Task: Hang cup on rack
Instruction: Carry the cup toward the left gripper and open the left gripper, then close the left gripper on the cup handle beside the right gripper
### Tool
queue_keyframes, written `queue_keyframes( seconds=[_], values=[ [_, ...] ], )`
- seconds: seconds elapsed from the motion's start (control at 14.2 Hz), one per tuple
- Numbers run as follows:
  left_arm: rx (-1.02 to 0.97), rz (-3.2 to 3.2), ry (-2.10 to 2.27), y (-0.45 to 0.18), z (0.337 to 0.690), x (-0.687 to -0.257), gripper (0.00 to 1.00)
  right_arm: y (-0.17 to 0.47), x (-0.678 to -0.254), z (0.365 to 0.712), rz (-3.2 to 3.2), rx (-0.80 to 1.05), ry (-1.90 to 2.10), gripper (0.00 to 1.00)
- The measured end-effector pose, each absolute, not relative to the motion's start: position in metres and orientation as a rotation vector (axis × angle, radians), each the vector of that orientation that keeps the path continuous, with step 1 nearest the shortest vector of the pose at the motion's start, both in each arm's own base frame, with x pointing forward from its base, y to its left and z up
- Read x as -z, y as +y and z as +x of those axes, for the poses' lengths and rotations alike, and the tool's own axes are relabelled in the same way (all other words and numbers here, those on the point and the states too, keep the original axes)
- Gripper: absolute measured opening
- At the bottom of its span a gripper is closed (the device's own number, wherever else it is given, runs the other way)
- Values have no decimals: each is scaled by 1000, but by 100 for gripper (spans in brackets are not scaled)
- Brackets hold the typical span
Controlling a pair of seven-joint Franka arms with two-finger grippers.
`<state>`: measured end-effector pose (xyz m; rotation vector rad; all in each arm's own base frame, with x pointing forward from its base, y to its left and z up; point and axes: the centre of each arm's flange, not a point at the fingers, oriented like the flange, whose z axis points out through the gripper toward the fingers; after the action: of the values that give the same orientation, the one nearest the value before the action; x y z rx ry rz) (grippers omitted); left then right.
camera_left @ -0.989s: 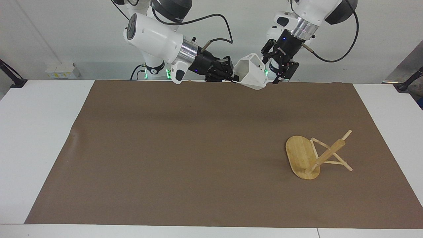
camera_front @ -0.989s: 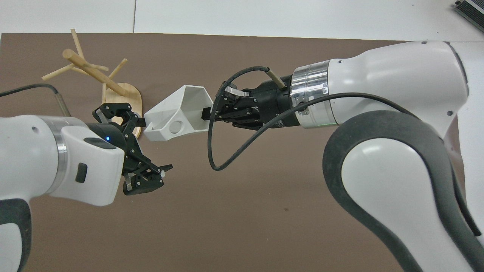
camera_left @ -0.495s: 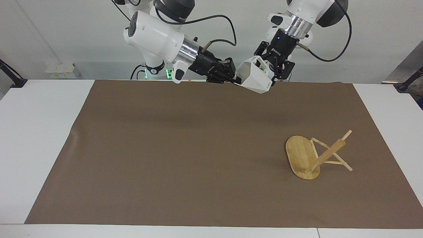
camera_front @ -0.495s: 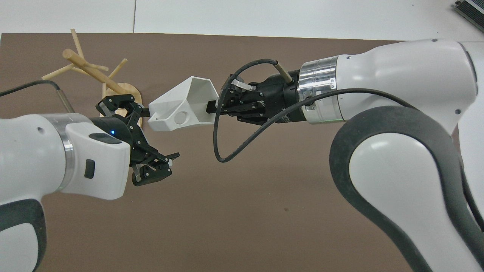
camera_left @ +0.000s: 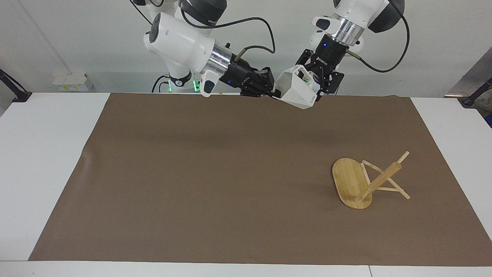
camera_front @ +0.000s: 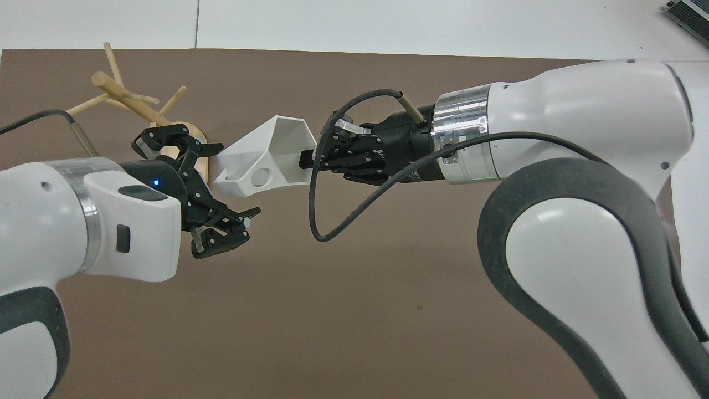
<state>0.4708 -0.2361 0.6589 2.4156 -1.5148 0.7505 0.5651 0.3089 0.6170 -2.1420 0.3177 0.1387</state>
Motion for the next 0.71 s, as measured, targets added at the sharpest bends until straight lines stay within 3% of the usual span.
queue_keyframes(
  seconds=[0.71],
  values=[
    [-891,2393,-1607,-218,483,-650,100,311,-613,566,-2143,-144,321,6]
  ],
)
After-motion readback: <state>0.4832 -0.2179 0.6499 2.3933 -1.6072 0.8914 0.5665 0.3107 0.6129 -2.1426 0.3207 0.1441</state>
